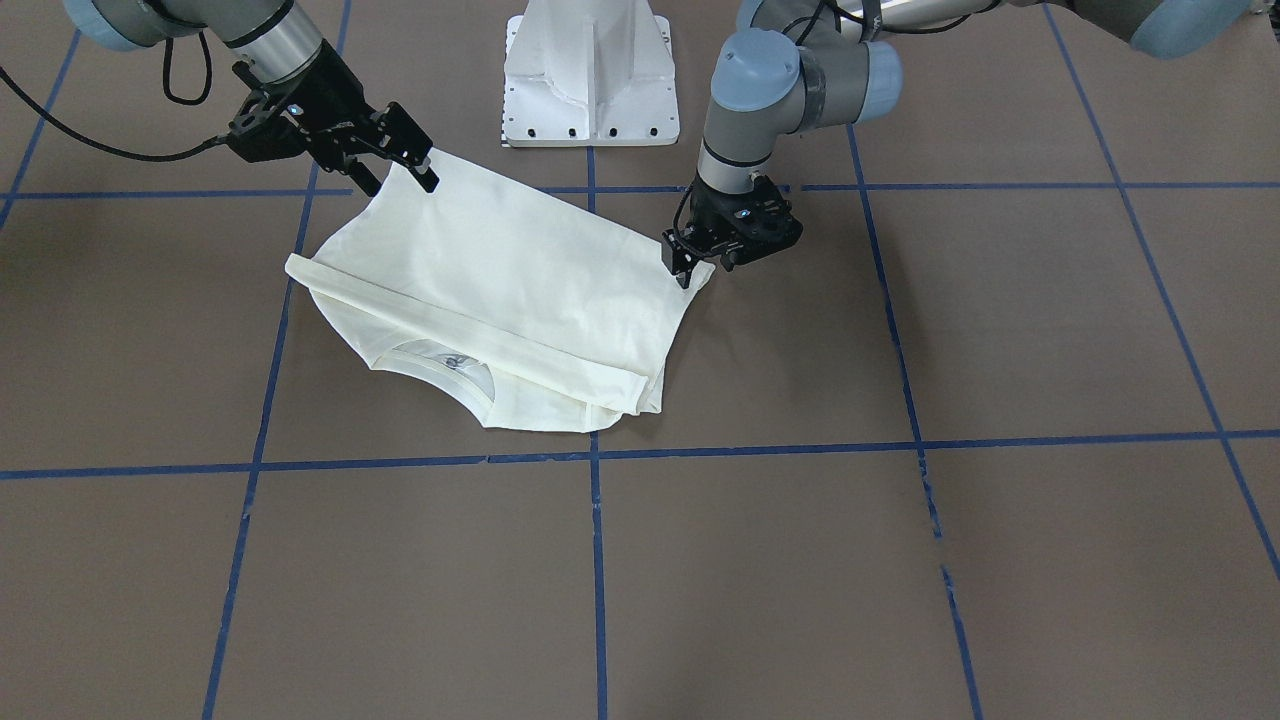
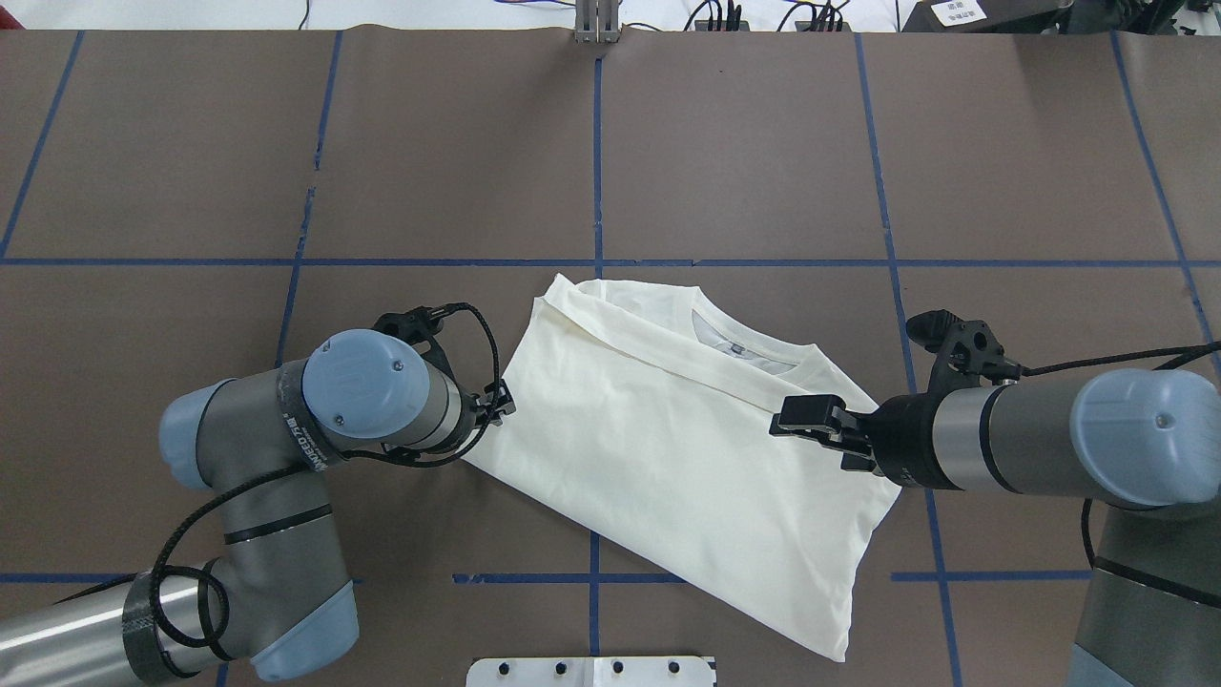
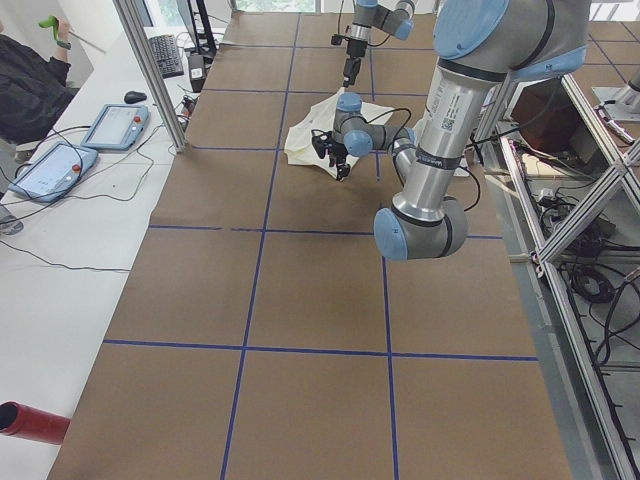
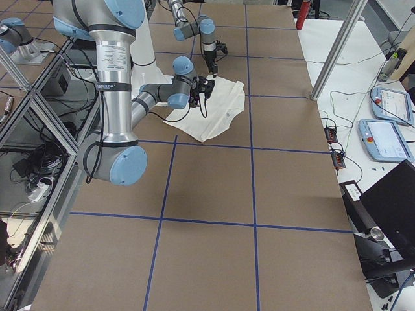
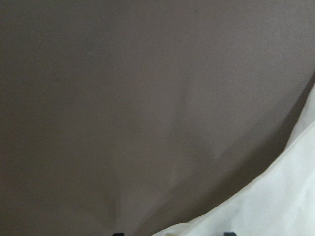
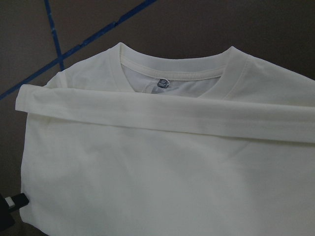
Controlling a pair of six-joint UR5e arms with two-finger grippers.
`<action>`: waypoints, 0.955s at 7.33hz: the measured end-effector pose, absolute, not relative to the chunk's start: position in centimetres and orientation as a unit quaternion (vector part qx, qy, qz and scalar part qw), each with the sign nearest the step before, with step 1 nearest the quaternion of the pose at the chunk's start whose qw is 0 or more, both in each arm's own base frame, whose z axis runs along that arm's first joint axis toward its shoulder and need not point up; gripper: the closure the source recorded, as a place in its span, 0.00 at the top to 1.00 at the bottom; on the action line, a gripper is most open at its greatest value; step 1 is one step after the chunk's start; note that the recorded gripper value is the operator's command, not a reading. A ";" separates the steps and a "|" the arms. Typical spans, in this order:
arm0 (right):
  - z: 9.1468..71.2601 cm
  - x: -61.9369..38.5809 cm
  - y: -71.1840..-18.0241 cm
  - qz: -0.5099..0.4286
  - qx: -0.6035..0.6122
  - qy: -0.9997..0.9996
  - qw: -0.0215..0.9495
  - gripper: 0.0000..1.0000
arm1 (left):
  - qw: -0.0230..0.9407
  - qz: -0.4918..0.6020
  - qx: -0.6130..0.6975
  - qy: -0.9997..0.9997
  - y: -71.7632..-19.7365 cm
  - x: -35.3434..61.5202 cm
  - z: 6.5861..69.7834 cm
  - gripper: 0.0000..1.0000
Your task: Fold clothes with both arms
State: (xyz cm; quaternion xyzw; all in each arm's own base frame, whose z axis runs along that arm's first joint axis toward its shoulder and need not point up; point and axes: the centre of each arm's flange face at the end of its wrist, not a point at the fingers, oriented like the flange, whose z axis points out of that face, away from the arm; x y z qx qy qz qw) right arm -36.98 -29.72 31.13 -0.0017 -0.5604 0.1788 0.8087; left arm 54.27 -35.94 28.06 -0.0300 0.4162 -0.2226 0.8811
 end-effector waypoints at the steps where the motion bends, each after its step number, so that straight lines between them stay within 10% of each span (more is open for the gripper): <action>1: 31.1 -37.0 -29.8 0.179 -0.001 -0.561 0.809 1.00 | 0.882 -0.221 -0.032 0.415 -35.7 54.4 28.2 0.70; 3: 31.1 -36.9 -29.8 0.180 -0.001 -0.561 0.808 1.00 | 0.884 -0.216 -0.035 0.413 -35.0 54.9 28.3 0.59; 7: 31.1 -36.8 -30.0 0.181 0.000 -0.561 0.808 1.00 | 0.884 -0.216 -0.036 0.412 -34.8 55.1 28.3 0.00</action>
